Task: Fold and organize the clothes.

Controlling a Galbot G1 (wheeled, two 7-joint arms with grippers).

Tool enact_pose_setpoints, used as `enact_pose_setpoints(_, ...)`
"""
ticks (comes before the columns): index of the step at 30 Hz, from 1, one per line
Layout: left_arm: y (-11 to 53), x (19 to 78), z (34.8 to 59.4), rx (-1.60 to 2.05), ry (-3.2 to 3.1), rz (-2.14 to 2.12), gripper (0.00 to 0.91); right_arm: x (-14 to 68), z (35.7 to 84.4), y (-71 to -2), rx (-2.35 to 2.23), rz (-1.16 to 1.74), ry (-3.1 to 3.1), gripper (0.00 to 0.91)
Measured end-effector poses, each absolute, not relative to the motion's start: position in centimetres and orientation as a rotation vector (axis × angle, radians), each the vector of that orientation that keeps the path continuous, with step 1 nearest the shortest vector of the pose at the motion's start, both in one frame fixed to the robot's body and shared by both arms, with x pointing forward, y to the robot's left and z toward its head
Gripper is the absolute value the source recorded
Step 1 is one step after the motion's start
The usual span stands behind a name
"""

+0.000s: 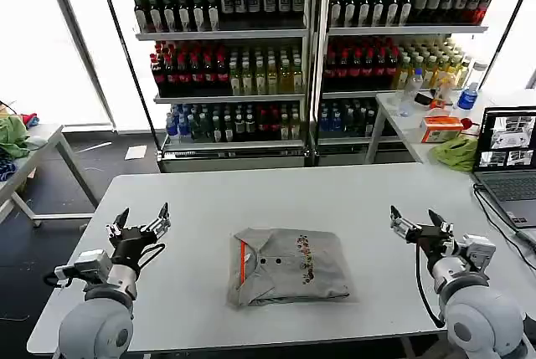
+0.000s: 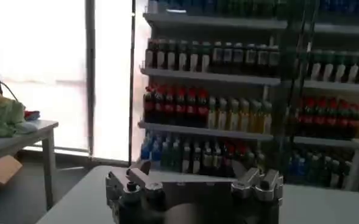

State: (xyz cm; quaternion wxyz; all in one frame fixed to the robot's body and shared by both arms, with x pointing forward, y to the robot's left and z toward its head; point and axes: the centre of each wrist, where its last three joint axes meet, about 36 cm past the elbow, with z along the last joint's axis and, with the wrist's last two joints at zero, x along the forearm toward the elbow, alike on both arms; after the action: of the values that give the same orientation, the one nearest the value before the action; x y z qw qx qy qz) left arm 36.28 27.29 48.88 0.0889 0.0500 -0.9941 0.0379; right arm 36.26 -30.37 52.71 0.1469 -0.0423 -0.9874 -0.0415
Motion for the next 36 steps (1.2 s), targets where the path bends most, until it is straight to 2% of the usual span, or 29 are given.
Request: enact_pose_setpoints(36,28.4,36.3,49.1,0.125,-2.996,0.062,0.907,36.6,51.7,-31.1,-0.260,0.013,-2.883,0.907)
